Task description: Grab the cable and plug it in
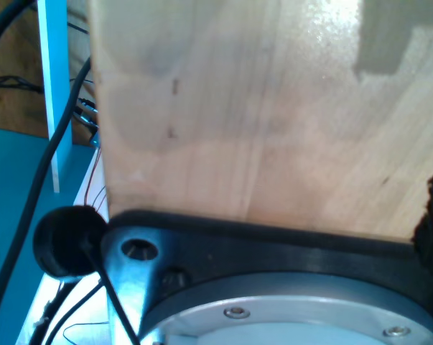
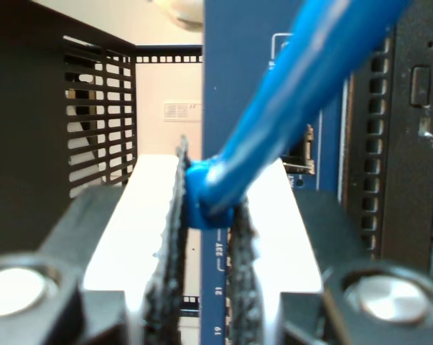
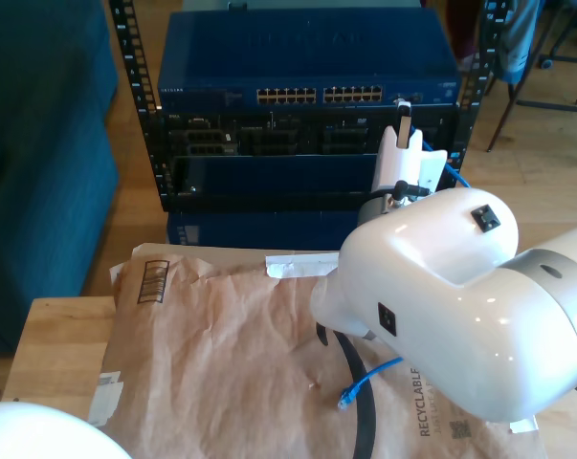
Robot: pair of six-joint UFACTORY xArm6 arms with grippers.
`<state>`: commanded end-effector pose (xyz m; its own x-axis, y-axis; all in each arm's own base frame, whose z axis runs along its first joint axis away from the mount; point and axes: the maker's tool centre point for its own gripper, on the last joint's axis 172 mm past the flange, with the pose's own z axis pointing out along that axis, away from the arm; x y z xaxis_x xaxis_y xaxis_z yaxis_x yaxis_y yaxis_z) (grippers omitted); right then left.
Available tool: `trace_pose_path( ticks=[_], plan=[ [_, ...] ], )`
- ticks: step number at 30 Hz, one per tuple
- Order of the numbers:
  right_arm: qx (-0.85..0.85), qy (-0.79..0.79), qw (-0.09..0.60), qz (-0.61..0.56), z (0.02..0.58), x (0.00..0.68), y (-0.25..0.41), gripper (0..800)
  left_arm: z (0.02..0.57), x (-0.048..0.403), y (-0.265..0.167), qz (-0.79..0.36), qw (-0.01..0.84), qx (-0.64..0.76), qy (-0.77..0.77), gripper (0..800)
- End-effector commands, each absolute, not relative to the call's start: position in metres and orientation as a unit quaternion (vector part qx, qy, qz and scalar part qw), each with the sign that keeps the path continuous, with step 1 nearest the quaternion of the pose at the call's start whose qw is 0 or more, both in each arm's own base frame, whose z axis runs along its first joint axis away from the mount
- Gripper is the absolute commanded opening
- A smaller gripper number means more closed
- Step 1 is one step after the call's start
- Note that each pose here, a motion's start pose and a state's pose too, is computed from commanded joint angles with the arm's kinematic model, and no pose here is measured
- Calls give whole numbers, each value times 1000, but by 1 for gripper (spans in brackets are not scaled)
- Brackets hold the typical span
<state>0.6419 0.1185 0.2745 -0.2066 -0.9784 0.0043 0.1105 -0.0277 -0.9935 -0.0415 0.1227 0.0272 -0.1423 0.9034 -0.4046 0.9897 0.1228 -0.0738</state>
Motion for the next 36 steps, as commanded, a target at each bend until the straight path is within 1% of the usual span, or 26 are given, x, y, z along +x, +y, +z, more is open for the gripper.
trace_pose_path(
  ticks=[20,36],
  plan=[
    [-435,494,496,-566,278,651,128,0,27,-41,123,-164,131,642,738,800],
    [-432,497,504,-559,277,651,132,0,27,-41,123,-164,131,642,738,800]
  ],
)
